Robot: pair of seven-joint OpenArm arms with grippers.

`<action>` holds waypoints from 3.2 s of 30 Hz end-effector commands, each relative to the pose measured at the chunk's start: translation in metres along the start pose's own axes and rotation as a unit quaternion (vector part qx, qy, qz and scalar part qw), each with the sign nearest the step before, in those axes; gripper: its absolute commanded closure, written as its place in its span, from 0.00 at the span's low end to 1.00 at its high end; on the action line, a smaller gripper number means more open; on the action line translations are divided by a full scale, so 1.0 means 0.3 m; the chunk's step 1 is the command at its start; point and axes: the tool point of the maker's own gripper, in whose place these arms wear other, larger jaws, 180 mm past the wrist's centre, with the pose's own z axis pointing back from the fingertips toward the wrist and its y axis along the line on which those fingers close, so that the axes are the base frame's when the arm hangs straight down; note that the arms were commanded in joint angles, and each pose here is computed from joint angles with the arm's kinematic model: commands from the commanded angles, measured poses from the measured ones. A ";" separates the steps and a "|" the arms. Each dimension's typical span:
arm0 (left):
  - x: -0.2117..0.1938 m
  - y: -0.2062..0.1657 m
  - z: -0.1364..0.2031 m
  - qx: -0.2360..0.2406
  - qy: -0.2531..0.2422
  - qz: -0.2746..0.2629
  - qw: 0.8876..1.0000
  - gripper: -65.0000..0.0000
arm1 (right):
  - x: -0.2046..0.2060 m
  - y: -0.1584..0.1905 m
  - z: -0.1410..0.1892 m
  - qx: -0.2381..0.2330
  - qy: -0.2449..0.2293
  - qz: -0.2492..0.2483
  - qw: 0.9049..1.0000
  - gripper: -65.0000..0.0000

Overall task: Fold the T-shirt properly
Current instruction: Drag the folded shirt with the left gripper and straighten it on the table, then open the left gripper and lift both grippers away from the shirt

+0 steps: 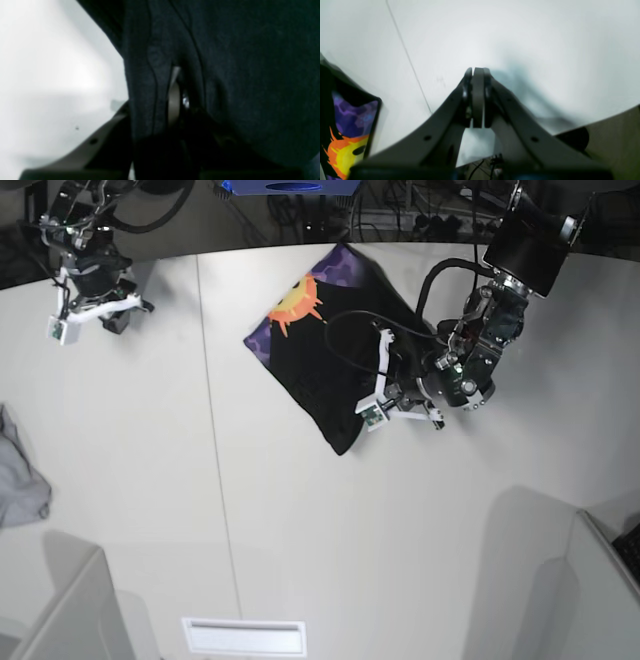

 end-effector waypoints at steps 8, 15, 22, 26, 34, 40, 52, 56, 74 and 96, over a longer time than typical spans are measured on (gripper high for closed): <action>0.071 0.030 0.009 0.016 0.010 -0.061 0.998 1.00 | 0.000 0.019 0.025 0.024 -0.010 0.035 0.999 1.00; 0.166 0.020 0.011 0.019 0.005 -0.125 0.992 1.00 | -0.012 0.031 0.024 0.027 -0.009 0.026 0.999 1.00; 0.261 0.005 -0.005 0.014 -0.020 -0.186 0.982 1.00 | -0.018 0.029 0.026 0.026 -0.007 0.025 0.999 1.00; 0.257 -0.022 -0.048 -0.015 -0.020 -0.225 0.974 1.00 | -0.018 0.029 0.026 0.026 -0.007 0.025 0.999 1.00; 0.320 -0.024 -0.061 -0.022 -0.062 -0.241 0.968 1.00 | -0.011 0.038 0.021 0.029 -0.009 0.026 0.999 1.00; 0.356 -0.074 -0.103 -0.016 -0.041 -0.325 0.945 1.00 | -0.005 0.044 0.017 0.031 -0.011 0.026 0.999 1.00; 0.369 -0.110 -0.149 -0.020 -0.020 -0.366 0.930 1.00 | -0.006 0.037 0.018 0.028 -0.008 0.028 0.999 1.00; 0.347 -0.124 -0.157 -0.025 -0.015 -0.363 0.931 1.00 | -0.005 0.043 0.016 0.031 -0.008 0.029 0.999 1.00; 0.422 -0.135 -0.113 -0.011 -0.042 -0.384 0.923 0.45 | 0.012 0.047 0.012 0.032 -0.014 0.031 0.999 1.00; 0.628 0.110 0.283 0.136 -0.208 -0.241 0.938 0.70 | -0.005 0.033 0.024 0.028 -0.011 0.036 0.999 1.00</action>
